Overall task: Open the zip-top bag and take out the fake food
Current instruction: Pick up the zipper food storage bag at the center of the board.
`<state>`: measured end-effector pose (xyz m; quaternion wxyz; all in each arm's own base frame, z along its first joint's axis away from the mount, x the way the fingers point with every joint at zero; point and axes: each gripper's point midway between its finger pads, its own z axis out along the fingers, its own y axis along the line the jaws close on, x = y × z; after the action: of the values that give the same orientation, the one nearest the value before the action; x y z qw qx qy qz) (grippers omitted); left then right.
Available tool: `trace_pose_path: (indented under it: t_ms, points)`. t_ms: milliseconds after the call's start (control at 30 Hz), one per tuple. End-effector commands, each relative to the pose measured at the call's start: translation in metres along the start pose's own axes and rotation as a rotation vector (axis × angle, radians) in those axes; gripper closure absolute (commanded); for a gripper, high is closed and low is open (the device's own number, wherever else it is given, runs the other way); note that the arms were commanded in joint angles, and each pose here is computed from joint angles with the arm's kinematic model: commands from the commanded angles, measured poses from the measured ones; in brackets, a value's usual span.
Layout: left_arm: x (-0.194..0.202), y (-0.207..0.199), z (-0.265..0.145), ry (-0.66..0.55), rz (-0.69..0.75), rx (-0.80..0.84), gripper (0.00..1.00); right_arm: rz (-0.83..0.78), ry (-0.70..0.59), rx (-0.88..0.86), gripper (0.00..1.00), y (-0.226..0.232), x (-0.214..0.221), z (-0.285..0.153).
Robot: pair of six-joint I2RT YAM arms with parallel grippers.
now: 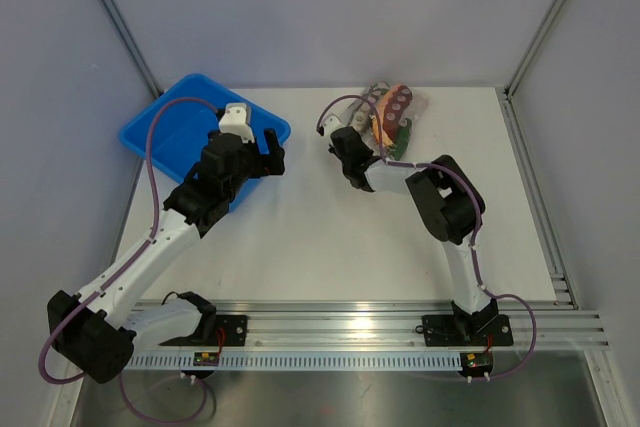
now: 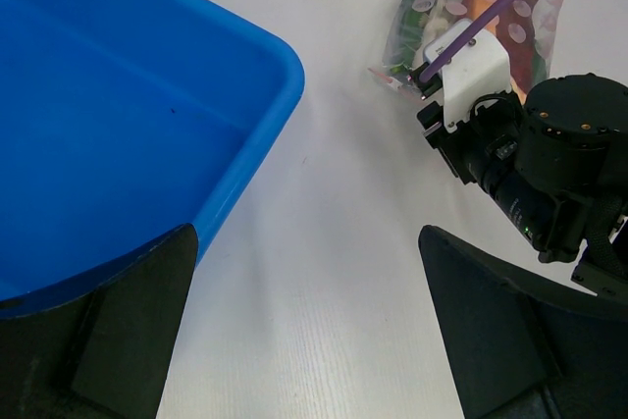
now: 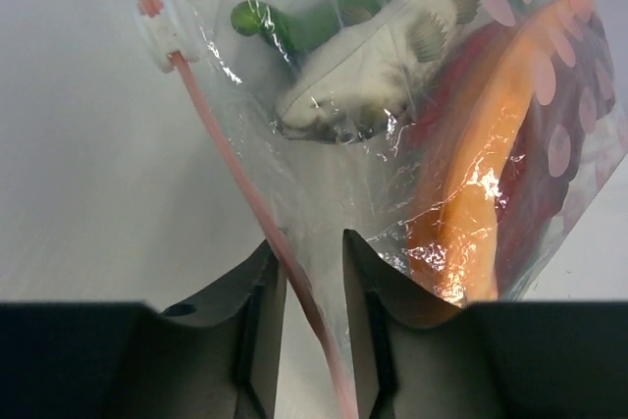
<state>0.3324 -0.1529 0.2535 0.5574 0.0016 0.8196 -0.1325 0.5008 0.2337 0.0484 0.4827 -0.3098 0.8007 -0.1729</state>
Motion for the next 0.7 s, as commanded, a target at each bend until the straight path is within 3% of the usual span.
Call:
trace_pose_path:
  t_ms: [0, 100, 400, 667]
  points:
    - [-0.01, 0.0, -0.001, -0.037, -0.015, -0.002, 0.01, 0.022, -0.044, 0.055, 0.66, -0.007, -0.017, 0.001]
    - [-0.01, -0.002, -0.002, -0.038, -0.017, 0.005, 0.01, 0.032, -0.054, 0.048, 0.74, -0.008, -0.019, -0.003]
    - [-0.005, -0.005, 0.004, -0.021, -0.016, 0.02, 0.01, 0.15, -0.126, -0.055, 0.82, -0.01, -0.041, -0.033]
    - [-0.006, -0.007, 0.002, -0.03, -0.015, 0.035, 0.01, 0.22, -0.169, -0.086, 0.98, -0.024, -0.059, -0.059]
